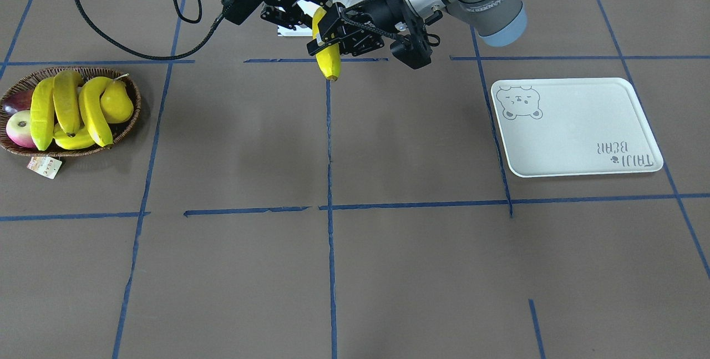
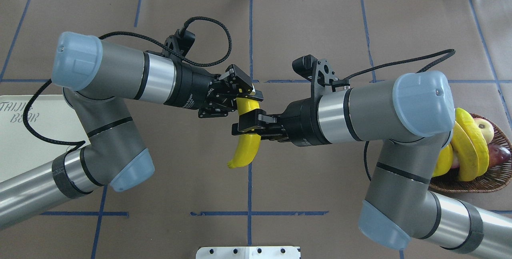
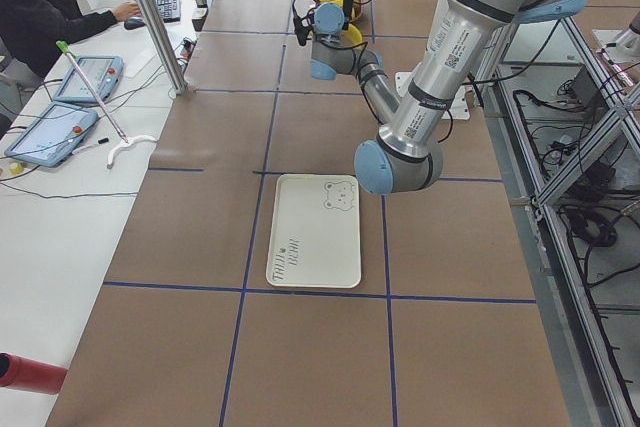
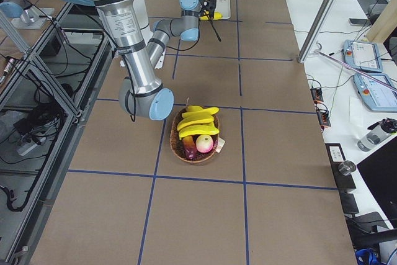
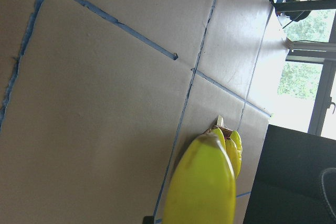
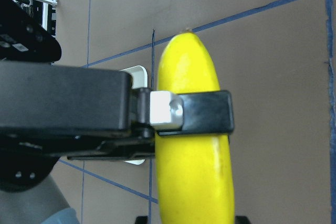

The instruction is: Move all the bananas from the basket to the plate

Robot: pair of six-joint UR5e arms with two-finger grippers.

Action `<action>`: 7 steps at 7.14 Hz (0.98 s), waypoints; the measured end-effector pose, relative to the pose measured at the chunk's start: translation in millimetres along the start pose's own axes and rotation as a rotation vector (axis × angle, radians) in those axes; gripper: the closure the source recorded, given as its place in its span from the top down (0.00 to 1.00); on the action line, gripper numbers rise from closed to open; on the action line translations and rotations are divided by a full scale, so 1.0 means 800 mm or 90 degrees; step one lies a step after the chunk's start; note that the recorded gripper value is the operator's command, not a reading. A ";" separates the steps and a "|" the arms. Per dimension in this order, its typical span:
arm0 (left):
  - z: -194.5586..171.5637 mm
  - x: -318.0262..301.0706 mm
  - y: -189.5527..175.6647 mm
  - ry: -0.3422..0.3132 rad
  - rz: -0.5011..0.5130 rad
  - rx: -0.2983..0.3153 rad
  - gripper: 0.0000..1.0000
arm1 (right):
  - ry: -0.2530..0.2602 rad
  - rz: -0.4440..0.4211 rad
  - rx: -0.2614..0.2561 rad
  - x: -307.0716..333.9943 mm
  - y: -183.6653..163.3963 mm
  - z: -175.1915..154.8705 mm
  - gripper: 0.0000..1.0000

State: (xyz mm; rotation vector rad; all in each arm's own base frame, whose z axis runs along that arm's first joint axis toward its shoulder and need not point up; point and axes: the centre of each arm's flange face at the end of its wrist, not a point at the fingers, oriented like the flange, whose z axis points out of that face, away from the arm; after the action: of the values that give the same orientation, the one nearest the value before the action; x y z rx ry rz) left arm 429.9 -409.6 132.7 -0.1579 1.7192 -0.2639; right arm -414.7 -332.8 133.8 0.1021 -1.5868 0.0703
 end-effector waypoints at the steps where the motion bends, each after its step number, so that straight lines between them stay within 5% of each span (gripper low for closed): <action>1: -0.001 -0.001 -0.001 -0.001 0.000 0.001 0.00 | 0.000 0.001 -0.001 0.000 0.001 -0.001 0.99; 4: -0.008 -0.004 -0.013 -0.006 -0.002 0.014 0.00 | -0.002 0.000 0.000 0.000 0.003 -0.007 1.00; 7: -0.068 -0.058 -0.091 -0.077 -0.045 0.105 0.00 | 0.022 0.011 0.028 0.001 -0.013 -0.042 1.00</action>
State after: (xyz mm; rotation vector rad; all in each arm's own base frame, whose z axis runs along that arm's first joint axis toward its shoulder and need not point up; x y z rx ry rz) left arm 380.7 -463.8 204.0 -0.1113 1.5662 -0.4374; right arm -380.6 -339.5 135.2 0.1217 -1.5514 0.1194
